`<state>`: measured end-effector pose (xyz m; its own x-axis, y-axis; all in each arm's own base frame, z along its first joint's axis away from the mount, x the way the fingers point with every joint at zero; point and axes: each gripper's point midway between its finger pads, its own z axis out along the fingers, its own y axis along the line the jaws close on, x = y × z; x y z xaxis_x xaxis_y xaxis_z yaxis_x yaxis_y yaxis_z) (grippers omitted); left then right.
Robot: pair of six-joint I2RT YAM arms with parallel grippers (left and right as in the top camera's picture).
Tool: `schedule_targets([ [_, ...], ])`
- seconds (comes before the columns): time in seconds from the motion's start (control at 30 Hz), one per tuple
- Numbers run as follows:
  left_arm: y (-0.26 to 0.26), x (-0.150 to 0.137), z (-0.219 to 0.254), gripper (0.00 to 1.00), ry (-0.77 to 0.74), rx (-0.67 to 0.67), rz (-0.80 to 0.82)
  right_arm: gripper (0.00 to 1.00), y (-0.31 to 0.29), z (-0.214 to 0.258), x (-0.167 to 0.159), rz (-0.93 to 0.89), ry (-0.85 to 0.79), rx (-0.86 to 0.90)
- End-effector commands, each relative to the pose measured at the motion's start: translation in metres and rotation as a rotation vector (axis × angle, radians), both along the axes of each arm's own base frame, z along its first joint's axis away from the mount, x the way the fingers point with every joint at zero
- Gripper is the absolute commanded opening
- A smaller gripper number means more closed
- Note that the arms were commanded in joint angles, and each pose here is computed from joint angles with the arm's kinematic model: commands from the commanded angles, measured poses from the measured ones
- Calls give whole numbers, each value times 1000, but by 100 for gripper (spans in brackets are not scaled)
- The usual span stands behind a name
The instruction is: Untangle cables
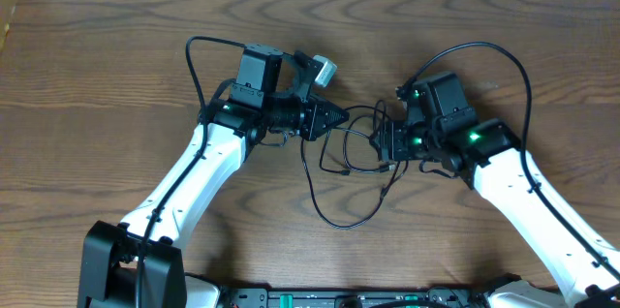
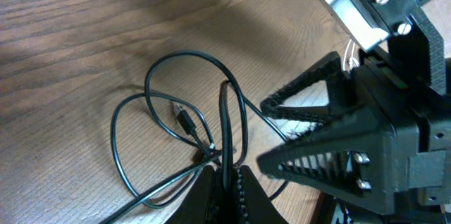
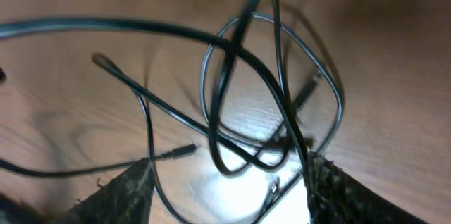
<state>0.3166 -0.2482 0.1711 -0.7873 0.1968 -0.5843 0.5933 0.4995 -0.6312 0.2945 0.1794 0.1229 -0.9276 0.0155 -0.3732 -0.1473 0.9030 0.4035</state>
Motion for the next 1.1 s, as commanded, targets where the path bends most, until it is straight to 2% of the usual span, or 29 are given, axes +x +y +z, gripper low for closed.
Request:
schedule_targets([
  [0.0, 0, -1, -1, 8, 1, -1, 0, 61, 1, -9, -3, -46, 36, 19],
  [0.03, 0, -1, -1, 8, 1, -1, 0, 57, 6, -6, -3, -36, 30, 40],
  [0.33, 0, -1, -1, 7, 1, -1, 0, 53, 15, 1, 7, -20, -16, 81],
  [0.63, 0, -2, -1, 7, 4, -2, 0, 49, 13, -29, 13, -38, 31, 27],
  [0.67, 1, -2, -1, 8, 6, -1, 0, 47, 14, -33, 15, -37, 36, 25],
  [0.7, 1, -3, -2, 8, 9, 0, 0, 40, 15, -38, 17, -36, 41, 23],
  [0.73, 1, -3, -2, 7, 14, 3, 0, 26, 16, -41, 18, -37, 44, 22],
  [0.77, 1, -4, -3, 8, 18, 4, 0, 1, 17, -43, 19, -35, 48, 23],
  [0.83, 2, -5, -4, 7, 18, 8, -3, 1, 25, -40, 19, -7, 46, 63],
  [0.93, 2, -4, -5, 7, 15, 13, -3, 1, 57, -7, 15, 183, -32, 242],
  [1.07, 3, -4, -5, 8, 13, 18, 2, 1, 63, 35, 14, 234, -119, 352],
])
